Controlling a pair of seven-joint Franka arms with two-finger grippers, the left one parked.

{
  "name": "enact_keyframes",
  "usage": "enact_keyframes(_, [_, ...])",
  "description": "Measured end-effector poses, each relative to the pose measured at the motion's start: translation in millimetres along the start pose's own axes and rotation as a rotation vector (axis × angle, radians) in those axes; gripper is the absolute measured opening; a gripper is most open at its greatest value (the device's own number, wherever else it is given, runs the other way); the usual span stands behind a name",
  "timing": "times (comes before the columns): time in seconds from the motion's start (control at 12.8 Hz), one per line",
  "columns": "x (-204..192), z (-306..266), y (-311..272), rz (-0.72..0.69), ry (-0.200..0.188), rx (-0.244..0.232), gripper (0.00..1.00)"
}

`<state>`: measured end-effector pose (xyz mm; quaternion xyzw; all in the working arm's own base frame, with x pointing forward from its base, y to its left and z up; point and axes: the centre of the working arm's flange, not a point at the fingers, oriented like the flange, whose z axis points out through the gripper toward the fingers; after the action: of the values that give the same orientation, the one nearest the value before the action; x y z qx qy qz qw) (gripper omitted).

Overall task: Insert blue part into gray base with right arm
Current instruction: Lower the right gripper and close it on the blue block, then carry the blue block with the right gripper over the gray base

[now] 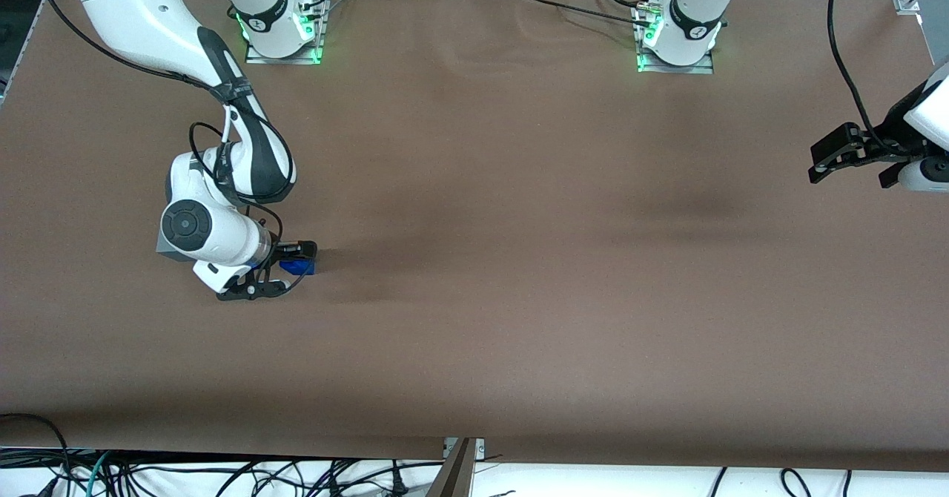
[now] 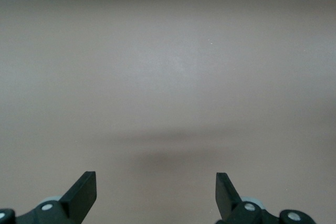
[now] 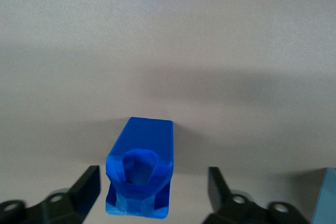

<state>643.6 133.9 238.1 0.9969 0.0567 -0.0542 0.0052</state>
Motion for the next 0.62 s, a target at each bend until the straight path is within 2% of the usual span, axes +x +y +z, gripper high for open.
enact_keyframes(0.16, [0,0,0,0.0,0.0,0.0,0.6])
enact_keyframes(0.23, [0,0,0,0.002,0.0,0.0,0.5])
enact_keyframes(0.47, [1,-9,0,0.018,0.006,0.0,0.5])
enact_keyframes(0.62, [-1,-42,4,0.024,0.008,-0.004,0.5])
